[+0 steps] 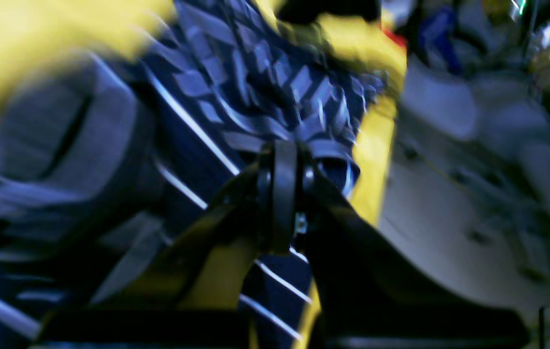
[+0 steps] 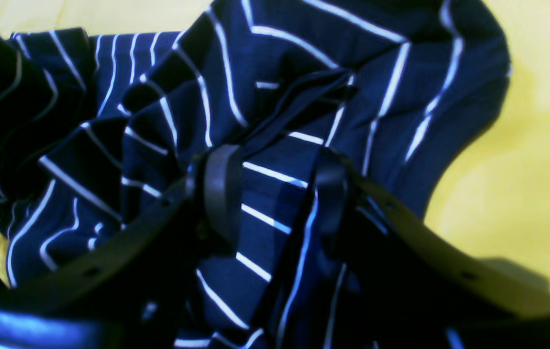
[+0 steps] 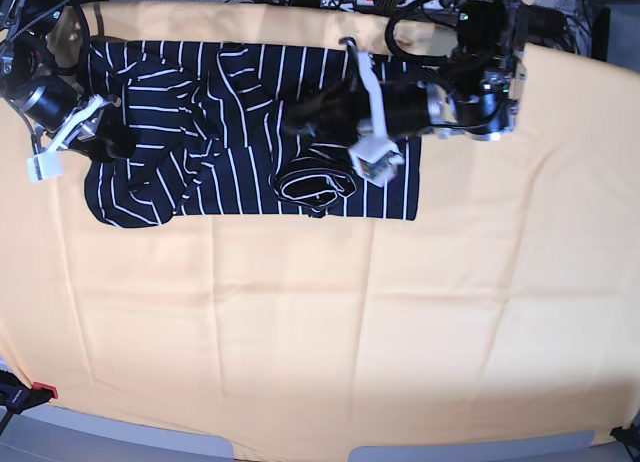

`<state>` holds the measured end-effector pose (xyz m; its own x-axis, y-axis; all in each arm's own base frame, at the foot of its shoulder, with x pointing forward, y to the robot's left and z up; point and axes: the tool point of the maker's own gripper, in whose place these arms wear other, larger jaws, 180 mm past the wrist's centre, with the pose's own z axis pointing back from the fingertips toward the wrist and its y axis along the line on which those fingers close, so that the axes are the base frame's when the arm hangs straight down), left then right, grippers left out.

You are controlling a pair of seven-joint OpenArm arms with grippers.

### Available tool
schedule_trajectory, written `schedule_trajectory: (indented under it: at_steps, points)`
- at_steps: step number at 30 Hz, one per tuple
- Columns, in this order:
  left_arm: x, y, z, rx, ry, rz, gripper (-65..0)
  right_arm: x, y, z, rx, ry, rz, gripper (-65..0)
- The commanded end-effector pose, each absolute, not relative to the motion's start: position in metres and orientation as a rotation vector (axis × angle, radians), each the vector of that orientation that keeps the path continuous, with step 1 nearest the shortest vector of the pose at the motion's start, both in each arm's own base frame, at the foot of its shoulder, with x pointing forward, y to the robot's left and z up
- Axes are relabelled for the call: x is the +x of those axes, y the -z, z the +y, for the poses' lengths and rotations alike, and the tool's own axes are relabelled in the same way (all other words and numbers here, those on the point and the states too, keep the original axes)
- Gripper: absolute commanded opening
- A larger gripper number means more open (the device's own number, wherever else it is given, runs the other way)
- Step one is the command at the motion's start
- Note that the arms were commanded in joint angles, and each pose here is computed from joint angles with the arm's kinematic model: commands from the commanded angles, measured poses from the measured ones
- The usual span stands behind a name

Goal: Fold the T-shirt properly
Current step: 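Grasp the folded layer with the left gripper and push it toward the right gripper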

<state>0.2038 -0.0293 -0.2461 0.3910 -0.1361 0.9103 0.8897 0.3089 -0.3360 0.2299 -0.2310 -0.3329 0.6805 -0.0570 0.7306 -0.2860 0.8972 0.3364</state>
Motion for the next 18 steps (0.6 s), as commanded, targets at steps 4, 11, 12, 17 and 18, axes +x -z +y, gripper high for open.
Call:
schedule_trajectory:
  at_steps: [4, 11, 12, 17, 18]
  points:
    - [0.234, 0.21, 0.015, -0.885, 0.755, -1.118, -65.0, 0.236, 0.319, -0.233, 0.447, -0.156, -0.867, -37.1]
    - [0.283, 0.217, 0.096, -0.563, 0.431, -1.207, -65.0, 0.237, 0.319, -0.233, 0.452, -0.155, -0.87, -37.1]
    - [0.284, 0.222, 0.098, -0.543, 0.431, -1.196, -65.0, 0.237, 0.319, -0.233, 0.452, -0.155, -0.87, -37.2]
    - [0.288, 0.255, 0.087, -0.553, 0.454, -1.122, -65.0, 0.237, 0.318, -0.232, 0.458, -0.154, -0.874, -37.1]
    - [0.288, 0.262, 0.084, -0.551, 0.459, -1.107, -65.0, 0.237, 0.318, -0.232, 0.458, -0.154, -0.874, -37.1]
